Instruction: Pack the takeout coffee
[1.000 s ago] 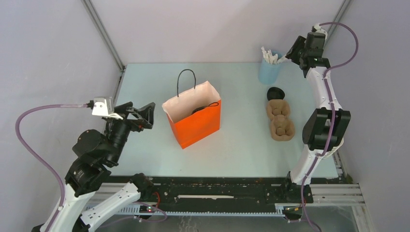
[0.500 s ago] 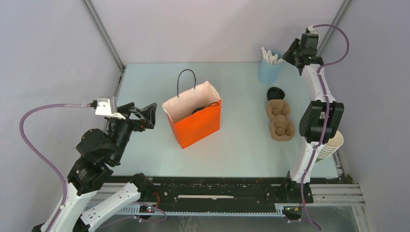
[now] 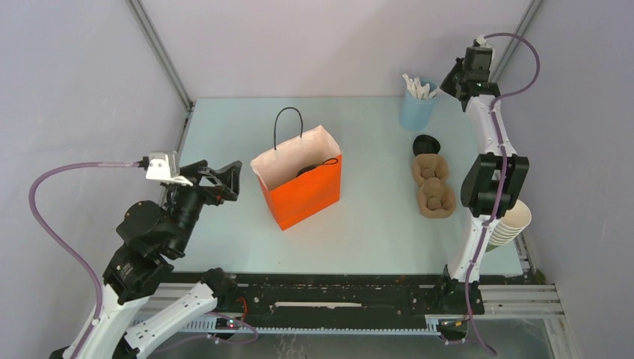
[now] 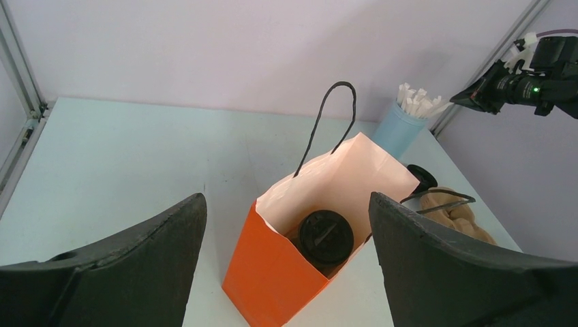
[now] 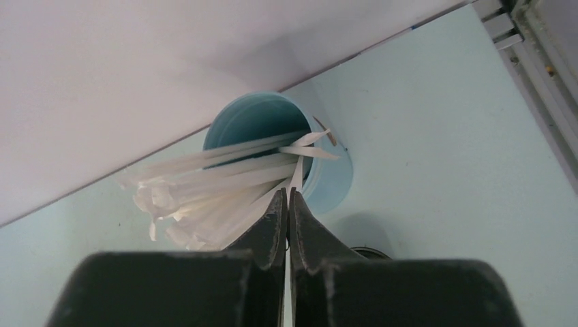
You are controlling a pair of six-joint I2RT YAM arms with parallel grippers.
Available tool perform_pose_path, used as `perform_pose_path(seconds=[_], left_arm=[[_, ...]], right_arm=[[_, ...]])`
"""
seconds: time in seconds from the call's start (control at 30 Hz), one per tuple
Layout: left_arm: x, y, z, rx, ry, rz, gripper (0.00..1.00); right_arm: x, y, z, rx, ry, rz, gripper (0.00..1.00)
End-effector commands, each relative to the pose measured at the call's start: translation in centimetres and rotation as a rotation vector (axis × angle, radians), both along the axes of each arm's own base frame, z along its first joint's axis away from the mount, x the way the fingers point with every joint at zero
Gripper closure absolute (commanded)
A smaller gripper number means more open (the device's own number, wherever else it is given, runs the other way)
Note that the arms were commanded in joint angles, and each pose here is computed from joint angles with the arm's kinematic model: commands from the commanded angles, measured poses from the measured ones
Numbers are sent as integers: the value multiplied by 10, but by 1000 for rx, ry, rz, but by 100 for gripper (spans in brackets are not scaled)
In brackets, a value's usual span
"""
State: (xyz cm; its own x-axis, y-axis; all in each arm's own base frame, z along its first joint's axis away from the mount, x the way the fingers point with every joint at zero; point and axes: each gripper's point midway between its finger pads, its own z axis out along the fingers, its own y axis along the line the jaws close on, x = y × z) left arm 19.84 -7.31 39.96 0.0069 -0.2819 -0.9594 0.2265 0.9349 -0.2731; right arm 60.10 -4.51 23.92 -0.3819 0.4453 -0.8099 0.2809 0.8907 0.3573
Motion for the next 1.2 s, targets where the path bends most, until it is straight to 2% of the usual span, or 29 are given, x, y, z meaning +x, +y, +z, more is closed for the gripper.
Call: perform_pose_path(seconds=[0.0, 0.27, 0.43, 0.6, 0.77, 0.93, 1.03, 1.17], left_arm=[[-5, 2, 7, -36, -5, -7, 7], [-18, 6, 11, -97, -4, -34, 7], [-28, 10, 7, -135, 15, -45, 7], [-38, 15, -2, -168, 44, -56, 6], [-47, 22, -6, -202, 57, -55, 6], [-53, 29, -13, -214, 75, -40, 6], [-54, 31, -17, -223, 84, -34, 6], [-55, 30, -19, -239, 90, -39, 7]], right_arm=[[-16, -7, 74, -89, -112, -53, 100], [-111, 13, 209, -246, -325, -71, 100], [-183, 74, 262, -308, -483, 91, 100], [-268, 156, 295, -232, -656, 403, 100], [-345, 232, 298, -89, -703, 824, 100], [-398, 296, 267, -32, -574, 1201, 100], [-406, 330, 231, -95, -411, 1319, 100], [-390, 359, 207, -225, -320, 1304, 100]])
